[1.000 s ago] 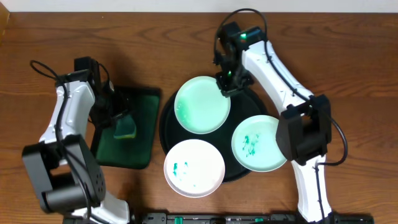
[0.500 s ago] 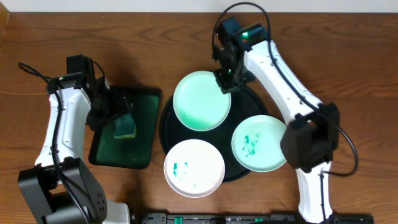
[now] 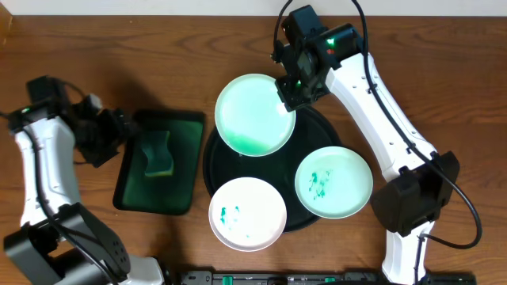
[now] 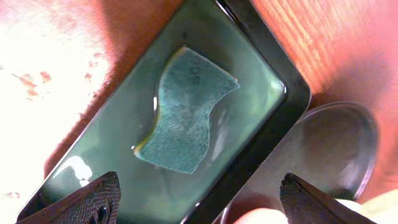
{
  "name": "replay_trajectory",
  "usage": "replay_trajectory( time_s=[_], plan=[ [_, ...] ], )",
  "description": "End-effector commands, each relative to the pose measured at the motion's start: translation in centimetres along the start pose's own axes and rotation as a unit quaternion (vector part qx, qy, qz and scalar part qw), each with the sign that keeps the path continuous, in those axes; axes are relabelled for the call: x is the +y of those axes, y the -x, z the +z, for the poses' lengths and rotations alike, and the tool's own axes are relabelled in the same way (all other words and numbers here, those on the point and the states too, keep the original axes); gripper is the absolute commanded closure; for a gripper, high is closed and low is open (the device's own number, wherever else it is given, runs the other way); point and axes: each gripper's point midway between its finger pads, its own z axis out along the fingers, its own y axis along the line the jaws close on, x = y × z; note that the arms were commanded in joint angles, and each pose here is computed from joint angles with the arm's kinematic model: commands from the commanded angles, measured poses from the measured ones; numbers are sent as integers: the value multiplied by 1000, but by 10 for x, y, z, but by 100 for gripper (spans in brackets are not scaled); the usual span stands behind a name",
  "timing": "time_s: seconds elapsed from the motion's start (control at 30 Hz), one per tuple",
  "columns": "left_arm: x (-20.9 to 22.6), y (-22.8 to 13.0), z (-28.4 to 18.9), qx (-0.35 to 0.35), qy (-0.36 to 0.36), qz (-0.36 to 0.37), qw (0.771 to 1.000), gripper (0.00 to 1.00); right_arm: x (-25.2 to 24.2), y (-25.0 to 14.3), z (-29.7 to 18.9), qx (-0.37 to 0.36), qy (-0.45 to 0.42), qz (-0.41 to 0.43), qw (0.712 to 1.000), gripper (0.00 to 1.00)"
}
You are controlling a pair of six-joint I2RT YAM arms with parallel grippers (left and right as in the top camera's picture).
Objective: Clean dirty plates on tray and stack at the side
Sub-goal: 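Lift the top plate by its rim with the right gripper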
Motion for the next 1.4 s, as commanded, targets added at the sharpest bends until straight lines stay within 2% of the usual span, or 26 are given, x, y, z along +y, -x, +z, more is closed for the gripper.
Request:
replay_trajectory(
  time_s=[0.0, 0.27, 0.5, 0.67, 1.03, 1.1, 1.2, 1.37],
  plan=[
    [0, 5, -15, -11, -35, -10, 999, 17, 12, 9, -9, -25, 4, -19, 1000, 99],
    [9, 1, -18, -4, -33, -26, 999, 17, 12, 24, -10, -55, -17, -29, 998, 99],
    [-9, -4, -14, 5, -42, 25, 999, 17, 21, 26, -9, -59, -15, -62, 996, 99],
    [-10, 7, -20, -16, -29, 39, 999, 17, 30, 25, -8, -58, -19, -97, 993, 99],
    [1, 6, -24, -14, 8, 22, 1000, 17, -3, 23, -11, -52, -52, -28, 997, 99],
    [1, 5, -24, -12, 9, 20, 1000, 17, -17, 23, -13, -51, -72, -19, 996, 99],
    [1, 4, -24, -10, 9, 15, 1000, 17, -49, 25, -20, -57, -147, -8, 987, 99],
    [-5, 1, -21, -5, 8, 23, 1000, 17, -67, 37, -30, -75, -223, -47, 971, 99]
  ],
)
